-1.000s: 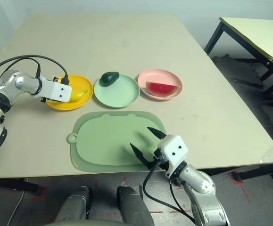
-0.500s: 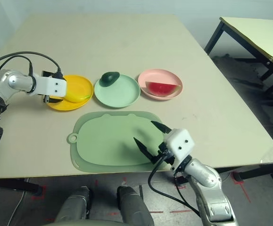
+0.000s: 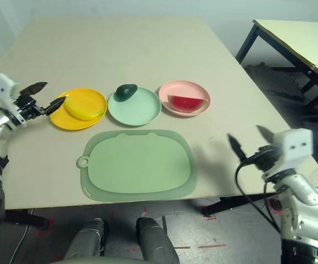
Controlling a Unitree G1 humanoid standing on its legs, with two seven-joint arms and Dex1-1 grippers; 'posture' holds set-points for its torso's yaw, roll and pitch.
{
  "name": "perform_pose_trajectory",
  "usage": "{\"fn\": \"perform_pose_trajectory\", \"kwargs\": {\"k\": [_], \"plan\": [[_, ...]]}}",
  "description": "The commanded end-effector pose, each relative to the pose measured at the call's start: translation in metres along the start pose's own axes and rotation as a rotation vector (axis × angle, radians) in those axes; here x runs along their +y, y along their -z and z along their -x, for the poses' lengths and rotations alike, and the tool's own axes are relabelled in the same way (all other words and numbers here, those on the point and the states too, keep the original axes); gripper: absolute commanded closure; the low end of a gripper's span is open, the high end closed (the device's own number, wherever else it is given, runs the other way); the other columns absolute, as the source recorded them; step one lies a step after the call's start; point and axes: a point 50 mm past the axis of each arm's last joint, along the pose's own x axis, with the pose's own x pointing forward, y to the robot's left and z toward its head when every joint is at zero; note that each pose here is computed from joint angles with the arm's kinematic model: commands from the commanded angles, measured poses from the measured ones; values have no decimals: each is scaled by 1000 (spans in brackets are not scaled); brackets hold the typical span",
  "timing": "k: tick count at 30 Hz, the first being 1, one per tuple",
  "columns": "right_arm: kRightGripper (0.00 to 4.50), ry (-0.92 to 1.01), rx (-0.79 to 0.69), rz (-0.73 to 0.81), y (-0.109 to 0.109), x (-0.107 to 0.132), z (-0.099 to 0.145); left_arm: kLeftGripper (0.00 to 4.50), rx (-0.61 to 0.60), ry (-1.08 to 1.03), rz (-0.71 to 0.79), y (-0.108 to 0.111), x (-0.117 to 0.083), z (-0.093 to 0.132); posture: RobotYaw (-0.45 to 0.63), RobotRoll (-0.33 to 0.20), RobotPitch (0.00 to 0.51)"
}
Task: Place the fruits into color-matched plates.
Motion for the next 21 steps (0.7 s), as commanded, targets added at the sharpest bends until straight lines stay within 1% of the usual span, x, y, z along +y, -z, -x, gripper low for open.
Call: {"fn": "perform_pose_trajectory", "kwargs": {"k": [1,6,8,10,12,15,18,21], "plan": [[0,122,56,-38,16,-21,-5,23,23,-141,93,17,-14,10,65,0,146],[0,106,63,-38,17,-21,-21,23,45,-287,201,28,-21,19,94,0,166],[0,115,68,-51,18,-21,-24,23,70,-291,192,30,-24,22,99,0,172],[0,104,80,-48,21,-17,-27,23,102,-256,124,30,-25,24,110,0,177],[0,96,86,-49,23,-15,-28,23,107,-242,96,28,-25,24,122,0,182],[0,103,99,-62,29,-13,-26,23,61,-281,144,21,-21,22,124,0,186],[0,104,102,-65,33,-11,-24,23,50,-283,156,17,-20,19,114,0,188],[0,113,100,-67,34,-12,-22,23,60,-240,137,18,-28,11,98,0,187]]}}
